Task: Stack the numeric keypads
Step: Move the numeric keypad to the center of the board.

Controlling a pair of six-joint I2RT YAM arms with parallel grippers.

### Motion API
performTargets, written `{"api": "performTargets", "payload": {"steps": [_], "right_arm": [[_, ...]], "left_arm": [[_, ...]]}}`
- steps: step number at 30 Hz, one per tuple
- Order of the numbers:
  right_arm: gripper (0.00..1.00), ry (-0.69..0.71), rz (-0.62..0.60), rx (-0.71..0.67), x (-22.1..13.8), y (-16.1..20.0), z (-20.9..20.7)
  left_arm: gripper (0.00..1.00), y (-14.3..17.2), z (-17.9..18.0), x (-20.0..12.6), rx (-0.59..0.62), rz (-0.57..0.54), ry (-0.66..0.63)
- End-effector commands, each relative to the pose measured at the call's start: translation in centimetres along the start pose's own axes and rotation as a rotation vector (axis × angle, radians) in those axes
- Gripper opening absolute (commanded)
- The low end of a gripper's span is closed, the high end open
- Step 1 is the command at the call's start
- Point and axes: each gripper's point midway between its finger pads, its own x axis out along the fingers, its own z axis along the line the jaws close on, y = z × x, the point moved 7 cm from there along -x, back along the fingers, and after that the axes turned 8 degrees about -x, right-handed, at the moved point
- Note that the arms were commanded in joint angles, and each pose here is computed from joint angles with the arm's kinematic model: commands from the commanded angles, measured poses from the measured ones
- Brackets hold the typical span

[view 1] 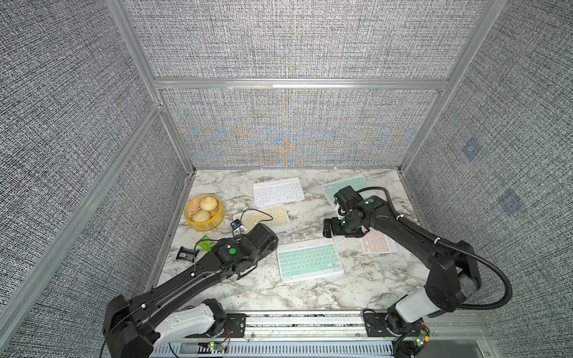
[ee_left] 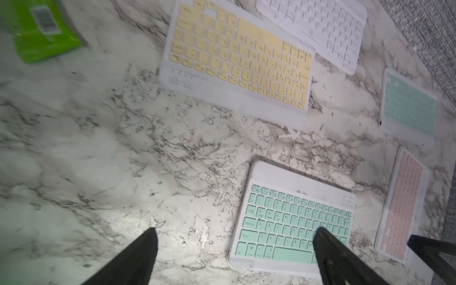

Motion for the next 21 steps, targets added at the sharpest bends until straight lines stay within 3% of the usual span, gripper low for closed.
{"api": "performTargets", "payload": {"steps": [1,7,15,21], "right_arm": [[0.99,-0.066,-0.046,0.004,-0.1,-2.4,1.2],[0.99,-0.120,-0.066,-0.011,1.4,-7.4,4.3],[0.99,-0.169,-0.065,-0.051,5.7,-12.5,9.2],[0.99,-0.155,-0.032,-0.056,9.2,-13.7,11.0]], "left_arm": [[0.99,-2.2,2.1,-0.7,0.037,-0.072,-0.047],[0.99,-5.6,3.0,0.3,-0.019,-0.055,-0.015],[0.99,-9.8,2.3,6.4,-0.007,0.076,-0.063],[0.99,-11.3,2.2,10.7,0.003,0.164,-0.090]]}}
